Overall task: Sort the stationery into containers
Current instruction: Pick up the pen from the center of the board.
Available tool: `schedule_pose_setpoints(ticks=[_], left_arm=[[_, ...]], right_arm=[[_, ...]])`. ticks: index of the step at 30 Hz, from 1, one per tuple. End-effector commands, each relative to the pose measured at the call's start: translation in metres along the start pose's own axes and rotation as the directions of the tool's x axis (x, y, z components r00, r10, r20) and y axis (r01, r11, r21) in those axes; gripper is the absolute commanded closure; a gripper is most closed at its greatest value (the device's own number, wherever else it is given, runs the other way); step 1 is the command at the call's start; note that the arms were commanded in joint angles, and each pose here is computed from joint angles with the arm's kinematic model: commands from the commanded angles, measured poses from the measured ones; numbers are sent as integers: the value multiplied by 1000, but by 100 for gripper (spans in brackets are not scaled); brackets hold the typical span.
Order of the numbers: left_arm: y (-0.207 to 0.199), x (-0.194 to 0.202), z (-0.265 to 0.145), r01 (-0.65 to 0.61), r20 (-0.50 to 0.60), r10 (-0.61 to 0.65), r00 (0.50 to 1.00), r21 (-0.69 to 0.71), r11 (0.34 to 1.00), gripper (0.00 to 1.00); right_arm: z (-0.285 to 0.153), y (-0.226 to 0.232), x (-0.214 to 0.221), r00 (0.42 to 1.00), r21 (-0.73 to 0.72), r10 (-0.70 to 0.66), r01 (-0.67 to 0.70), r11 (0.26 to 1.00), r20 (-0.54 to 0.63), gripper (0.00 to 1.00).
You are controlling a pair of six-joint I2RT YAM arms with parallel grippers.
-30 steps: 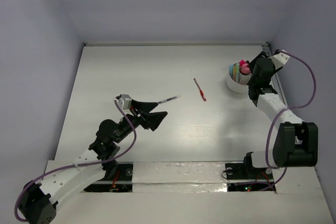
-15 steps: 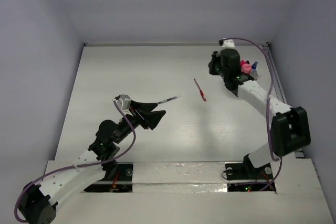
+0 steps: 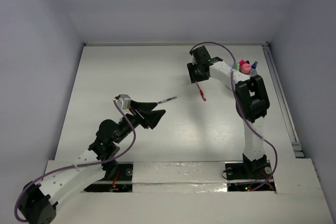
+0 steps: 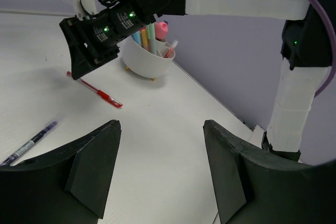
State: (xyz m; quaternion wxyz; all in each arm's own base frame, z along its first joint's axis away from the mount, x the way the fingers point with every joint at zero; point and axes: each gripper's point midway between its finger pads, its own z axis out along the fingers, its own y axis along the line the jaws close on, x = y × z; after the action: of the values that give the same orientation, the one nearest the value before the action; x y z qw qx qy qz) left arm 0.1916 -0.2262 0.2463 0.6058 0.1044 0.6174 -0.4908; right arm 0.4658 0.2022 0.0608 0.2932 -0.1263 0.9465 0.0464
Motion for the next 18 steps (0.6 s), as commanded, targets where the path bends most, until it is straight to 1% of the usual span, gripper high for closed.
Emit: schedule_pose_setpoints(ticks=[1,7,10,11,12,14,15,16,18], left_arm=[[-3,-8,1,-21,34,20,999,18,1000,39],[-3,-6,1,-20,30,20,999,19,1000,39],[-4,-7,1,-21,33,20,999,20,1000,39],[-3,-7,1,-21,31,20,999,20,1000,39],[-3,-7,1,-21,31,20,999,20,1000,39],[-4,-7,0,-19,33,19,999,19,1000,39],[-4,-8,0,-21,35,20,999,20,1000,39],[-4,-9,0,-21,37,20,999,19,1000,39],[-4,-8,0,-21,37,20,999,19,1000,39]], right_arm=[[-2,0,-2,998,-6,-40,40,999,-58,50],[17,-7,4,993,38,-60,64,997,-103,52],[30,-10,13,986,49,-79,87,995,-144,55],[30,-10,8,986,51,-87,95,994,-140,58],[38,-10,15,982,45,-93,102,994,-165,70],[39,-10,15,979,47,-94,103,994,-179,80],[41,-9,18,977,40,-94,103,994,-190,95],[40,-8,19,976,32,-97,106,994,-197,100],[38,-9,17,977,41,-93,102,994,-190,100]])
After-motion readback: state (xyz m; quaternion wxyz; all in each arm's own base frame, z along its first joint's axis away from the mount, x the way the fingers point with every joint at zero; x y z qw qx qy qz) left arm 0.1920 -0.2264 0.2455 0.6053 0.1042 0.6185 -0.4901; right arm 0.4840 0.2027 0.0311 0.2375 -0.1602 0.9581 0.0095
